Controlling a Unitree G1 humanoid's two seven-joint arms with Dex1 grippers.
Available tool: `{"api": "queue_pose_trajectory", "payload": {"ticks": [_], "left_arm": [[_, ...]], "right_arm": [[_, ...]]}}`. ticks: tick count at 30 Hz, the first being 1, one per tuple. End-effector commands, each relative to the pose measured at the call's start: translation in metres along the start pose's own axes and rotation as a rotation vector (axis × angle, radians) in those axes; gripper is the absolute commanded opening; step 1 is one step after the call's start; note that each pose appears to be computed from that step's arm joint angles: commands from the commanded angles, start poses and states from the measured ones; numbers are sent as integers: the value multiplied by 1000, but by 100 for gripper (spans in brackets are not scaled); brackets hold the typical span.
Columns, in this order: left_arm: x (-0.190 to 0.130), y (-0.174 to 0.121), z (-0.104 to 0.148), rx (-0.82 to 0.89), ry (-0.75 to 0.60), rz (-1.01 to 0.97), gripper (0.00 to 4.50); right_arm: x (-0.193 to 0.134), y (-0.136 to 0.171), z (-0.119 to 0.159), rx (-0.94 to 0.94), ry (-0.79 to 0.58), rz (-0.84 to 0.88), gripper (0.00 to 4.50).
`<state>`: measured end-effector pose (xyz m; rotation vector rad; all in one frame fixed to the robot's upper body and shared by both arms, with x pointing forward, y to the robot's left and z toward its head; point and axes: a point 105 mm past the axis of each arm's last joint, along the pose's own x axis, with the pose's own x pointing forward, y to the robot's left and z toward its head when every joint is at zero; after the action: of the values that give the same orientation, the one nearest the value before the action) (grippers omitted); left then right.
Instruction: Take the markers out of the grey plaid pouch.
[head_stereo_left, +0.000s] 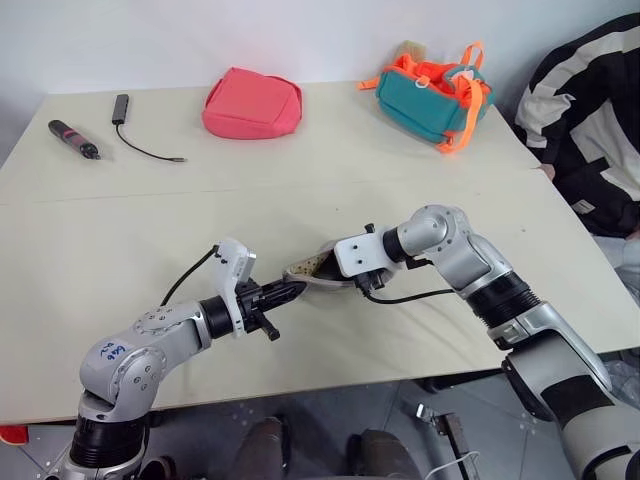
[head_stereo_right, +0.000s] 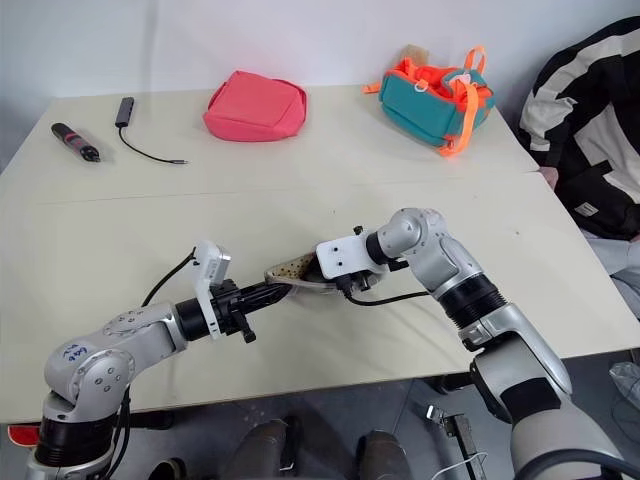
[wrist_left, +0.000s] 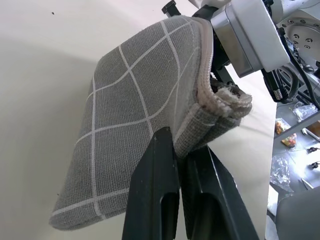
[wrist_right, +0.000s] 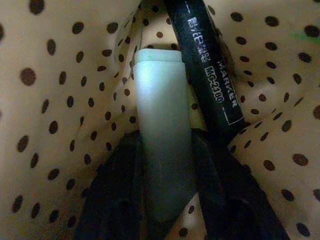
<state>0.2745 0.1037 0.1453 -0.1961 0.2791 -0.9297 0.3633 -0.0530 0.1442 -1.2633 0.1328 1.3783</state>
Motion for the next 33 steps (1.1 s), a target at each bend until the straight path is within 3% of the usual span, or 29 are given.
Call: {"api": "queue_pose_trajectory", "payload": {"ticks": [1, 10, 21, 27, 30, 33], "left_arm": [[-3, -2, 4, 23, -19, -10, 0], [-5, 4, 2, 66, -6, 19, 0], [-10, 15, 8, 105, -22, 64, 0], [-20, 32, 19, 123, -56, 134, 0], [-22, 35, 20, 133, -62, 151, 0], [-27, 40, 24, 138, -76, 175, 0]], "right_arm": [[-20, -10, 7, 44, -64, -48, 109], [-60, -18, 28, 169, -237, -63, 109], [-80, -9, 46, 274, -404, -7, 109], [-114, -39, 82, 375, -673, -111, 108], [-122, -51, 84, 403, -714, -170, 108], [-132, -60, 69, 425, -671, -244, 108]]}}
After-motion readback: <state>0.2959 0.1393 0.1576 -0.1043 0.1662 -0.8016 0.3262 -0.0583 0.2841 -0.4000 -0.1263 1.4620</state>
